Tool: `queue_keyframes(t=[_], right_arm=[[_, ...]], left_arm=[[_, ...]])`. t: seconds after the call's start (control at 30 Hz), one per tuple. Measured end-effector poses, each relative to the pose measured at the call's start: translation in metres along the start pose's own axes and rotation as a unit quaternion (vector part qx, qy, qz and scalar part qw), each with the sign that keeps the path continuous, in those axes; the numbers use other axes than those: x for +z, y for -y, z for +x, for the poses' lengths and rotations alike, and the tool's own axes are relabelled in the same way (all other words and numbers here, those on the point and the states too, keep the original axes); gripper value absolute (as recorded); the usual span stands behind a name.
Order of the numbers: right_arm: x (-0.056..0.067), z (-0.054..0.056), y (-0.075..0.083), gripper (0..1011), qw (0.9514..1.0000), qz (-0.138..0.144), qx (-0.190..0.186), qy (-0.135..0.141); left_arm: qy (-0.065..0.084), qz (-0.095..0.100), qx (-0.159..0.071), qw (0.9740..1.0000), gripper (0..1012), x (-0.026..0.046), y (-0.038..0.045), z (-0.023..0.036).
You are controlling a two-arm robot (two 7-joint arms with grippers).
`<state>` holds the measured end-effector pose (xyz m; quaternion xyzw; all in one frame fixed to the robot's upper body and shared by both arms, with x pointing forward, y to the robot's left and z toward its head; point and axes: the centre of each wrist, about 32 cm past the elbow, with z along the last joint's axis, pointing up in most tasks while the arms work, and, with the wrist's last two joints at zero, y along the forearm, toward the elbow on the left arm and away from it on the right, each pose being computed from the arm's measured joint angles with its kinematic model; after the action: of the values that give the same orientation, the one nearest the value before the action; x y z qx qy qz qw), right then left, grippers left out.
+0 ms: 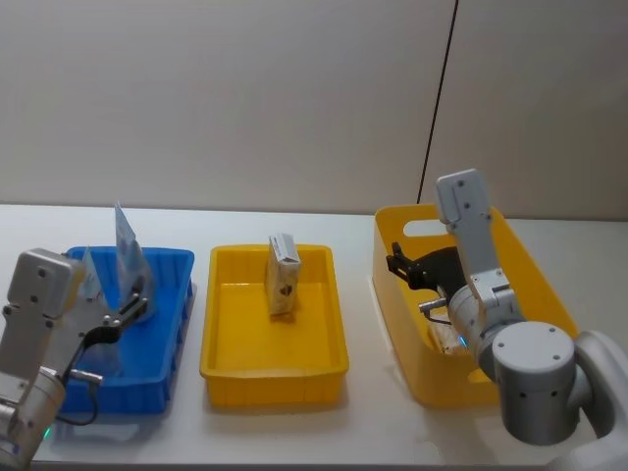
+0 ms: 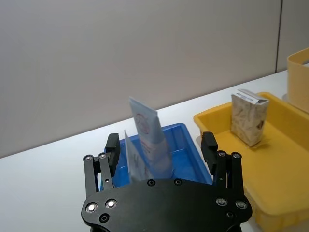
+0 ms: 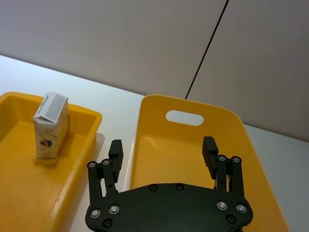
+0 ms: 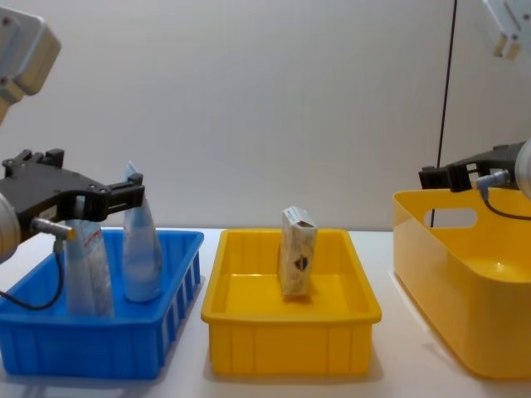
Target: Bimanual collaborative sorting of washing and personal care products
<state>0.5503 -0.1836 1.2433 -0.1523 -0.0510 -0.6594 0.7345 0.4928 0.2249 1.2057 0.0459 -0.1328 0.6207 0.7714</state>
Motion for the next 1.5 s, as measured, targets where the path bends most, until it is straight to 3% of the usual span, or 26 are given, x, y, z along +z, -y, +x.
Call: queue_keyframes(t=[0.37,1.1,1.5], right_arm=[[0.0,0.0,0.0,1004,1.0,0.0,0.0,0.0],[0.0,0.0,0.0,1004,1.0,0.001,0.0,0.0],[0.0,0.0,0.0,1004,1.0,0.0,0.0,0.0]], left_arm=[[-0.007,0.017,0.017,0.9997,1001,-0.0162,0.0057,0.0069],[-0.032,0.047,0.02,0.9982,1001,-0.0447,0.027,0.0194],[-0.051,0.058,0.015,0.9969,1001,-0.058,0.039,0.0306]])
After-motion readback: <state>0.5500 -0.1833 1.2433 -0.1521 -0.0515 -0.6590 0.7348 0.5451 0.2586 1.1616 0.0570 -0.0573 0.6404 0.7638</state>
